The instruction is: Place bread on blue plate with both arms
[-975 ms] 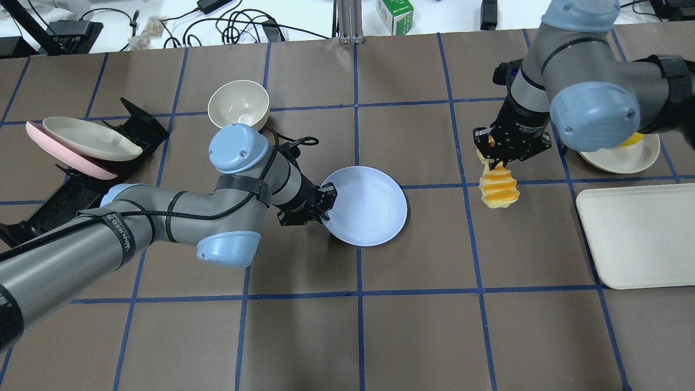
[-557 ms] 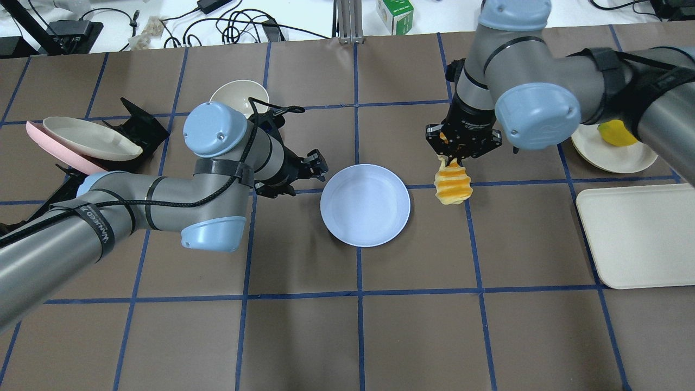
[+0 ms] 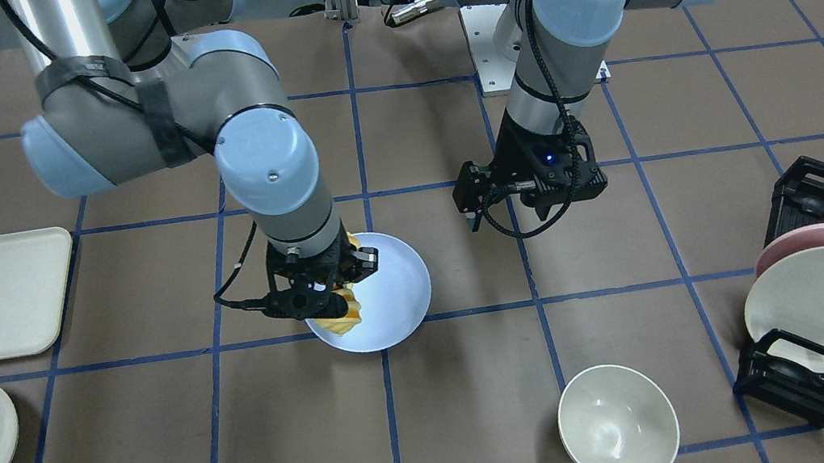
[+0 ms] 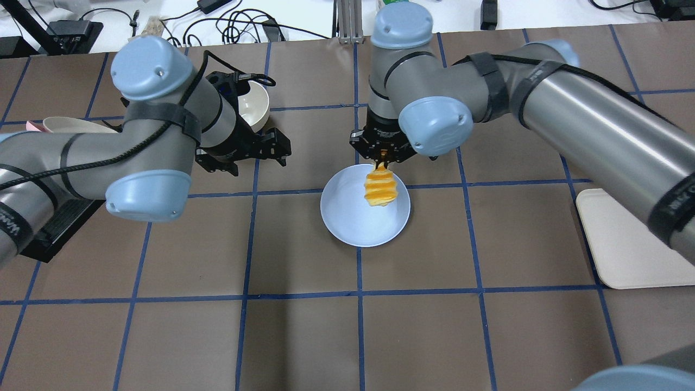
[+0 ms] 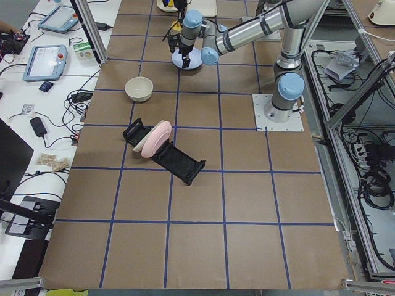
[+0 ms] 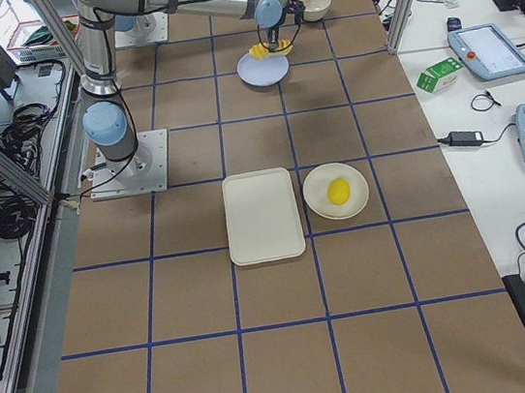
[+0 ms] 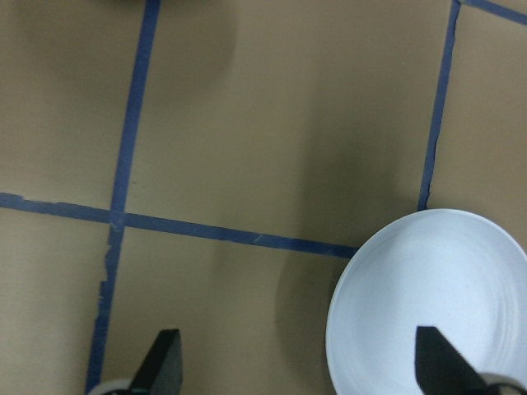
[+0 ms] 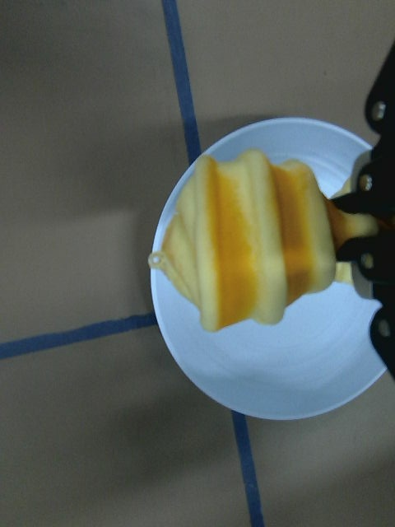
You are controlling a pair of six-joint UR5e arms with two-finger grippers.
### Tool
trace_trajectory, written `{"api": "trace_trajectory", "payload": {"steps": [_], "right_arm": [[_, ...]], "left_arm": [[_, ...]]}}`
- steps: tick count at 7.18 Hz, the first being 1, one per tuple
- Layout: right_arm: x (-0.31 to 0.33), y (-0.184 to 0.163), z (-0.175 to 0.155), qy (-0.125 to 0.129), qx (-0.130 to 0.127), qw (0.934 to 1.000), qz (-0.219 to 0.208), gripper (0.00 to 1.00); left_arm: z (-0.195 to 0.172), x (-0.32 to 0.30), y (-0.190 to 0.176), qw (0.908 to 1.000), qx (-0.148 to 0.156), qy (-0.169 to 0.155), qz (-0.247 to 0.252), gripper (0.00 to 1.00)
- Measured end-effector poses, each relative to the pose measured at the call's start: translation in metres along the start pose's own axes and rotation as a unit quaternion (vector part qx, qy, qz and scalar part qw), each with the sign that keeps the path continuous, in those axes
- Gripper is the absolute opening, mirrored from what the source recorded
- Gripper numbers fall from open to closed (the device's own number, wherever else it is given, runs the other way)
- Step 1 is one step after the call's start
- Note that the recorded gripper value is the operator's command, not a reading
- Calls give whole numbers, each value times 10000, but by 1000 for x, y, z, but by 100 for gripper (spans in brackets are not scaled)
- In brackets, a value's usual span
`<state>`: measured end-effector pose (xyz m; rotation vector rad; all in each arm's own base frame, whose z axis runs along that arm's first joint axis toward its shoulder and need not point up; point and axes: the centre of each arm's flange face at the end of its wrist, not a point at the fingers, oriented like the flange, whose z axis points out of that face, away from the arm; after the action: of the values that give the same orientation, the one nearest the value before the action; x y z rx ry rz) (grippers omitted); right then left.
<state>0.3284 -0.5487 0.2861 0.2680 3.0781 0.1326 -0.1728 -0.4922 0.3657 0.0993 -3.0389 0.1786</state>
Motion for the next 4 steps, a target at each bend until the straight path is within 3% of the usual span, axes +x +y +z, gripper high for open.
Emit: {"api": "trace_trajectory", "payload": {"steps": [2, 4], "right_arm": [[-27, 8, 33, -47, -122, 9997, 212, 0], [-27, 14, 52, -17, -278, 9992, 296, 0]], "left_arm": [[-73, -23, -11, 9971, -354, -310, 594, 100], [-127, -33, -18, 9939, -491, -373, 911, 100]]}}
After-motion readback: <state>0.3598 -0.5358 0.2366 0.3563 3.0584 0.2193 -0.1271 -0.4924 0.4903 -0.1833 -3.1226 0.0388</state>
